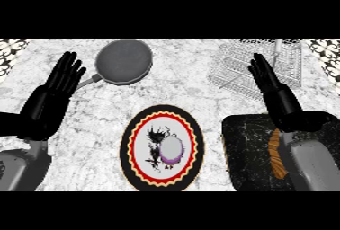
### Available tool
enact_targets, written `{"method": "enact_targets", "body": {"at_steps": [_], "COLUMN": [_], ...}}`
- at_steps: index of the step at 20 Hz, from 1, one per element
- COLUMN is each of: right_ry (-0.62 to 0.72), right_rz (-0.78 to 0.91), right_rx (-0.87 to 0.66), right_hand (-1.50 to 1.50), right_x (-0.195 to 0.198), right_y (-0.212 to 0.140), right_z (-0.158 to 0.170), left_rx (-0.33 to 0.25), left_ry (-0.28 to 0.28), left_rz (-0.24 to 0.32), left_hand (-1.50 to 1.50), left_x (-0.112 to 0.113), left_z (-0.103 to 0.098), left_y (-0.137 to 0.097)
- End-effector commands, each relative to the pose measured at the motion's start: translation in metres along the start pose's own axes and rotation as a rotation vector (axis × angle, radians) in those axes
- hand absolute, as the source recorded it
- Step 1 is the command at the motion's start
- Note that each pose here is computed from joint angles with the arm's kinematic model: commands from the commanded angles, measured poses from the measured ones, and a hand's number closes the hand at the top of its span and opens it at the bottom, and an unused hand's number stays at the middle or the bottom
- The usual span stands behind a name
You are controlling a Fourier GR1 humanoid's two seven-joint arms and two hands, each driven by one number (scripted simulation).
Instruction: Pick the croissant from the tray and place it in the tiered basket
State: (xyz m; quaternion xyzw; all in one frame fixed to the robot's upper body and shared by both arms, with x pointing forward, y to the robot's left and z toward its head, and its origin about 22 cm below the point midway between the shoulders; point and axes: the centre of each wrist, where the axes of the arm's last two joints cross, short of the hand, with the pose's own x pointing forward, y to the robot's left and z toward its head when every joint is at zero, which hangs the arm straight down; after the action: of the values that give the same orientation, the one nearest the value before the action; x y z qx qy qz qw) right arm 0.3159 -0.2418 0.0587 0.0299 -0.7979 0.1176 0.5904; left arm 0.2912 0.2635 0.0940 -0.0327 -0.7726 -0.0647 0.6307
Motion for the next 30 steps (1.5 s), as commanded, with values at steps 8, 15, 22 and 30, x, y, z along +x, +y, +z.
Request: {"method": "enact_targets", "body": {"at_steps": [8, 15, 22, 30], "right_ry": [0.53, 0.568, 0.869, 1.102], "right_rz": [0.195, 0.233, 0.378, 0.444], "right_rx": [-0.937, -1.374, -0.973, -0.82], "right_hand": [1.5, -1.5, -1.5, -1.5], "right_x": [-0.059, -0.035, 0.024, 0.113], "right_y": [-0.107, -0.075, -0.079, -0.085], "right_z": [0.145, 0.206, 0.223, 0.167], "left_rx": [0.276, 0.267, 0.251, 0.205], "left_ry": [0.208, 0.262, 0.238, 0.227], "left_rz": [-0.32, -0.391, -0.41, -0.404], "left_hand": [0.0, 0.0, 0.0, 0.0], "left_x": [-0.032, -0.053, -0.046, -0.051], "left_z": [0.038, 0.055, 0.04, 0.031], "left_y": [0.071, 0.06, 0.048, 0.021]}}
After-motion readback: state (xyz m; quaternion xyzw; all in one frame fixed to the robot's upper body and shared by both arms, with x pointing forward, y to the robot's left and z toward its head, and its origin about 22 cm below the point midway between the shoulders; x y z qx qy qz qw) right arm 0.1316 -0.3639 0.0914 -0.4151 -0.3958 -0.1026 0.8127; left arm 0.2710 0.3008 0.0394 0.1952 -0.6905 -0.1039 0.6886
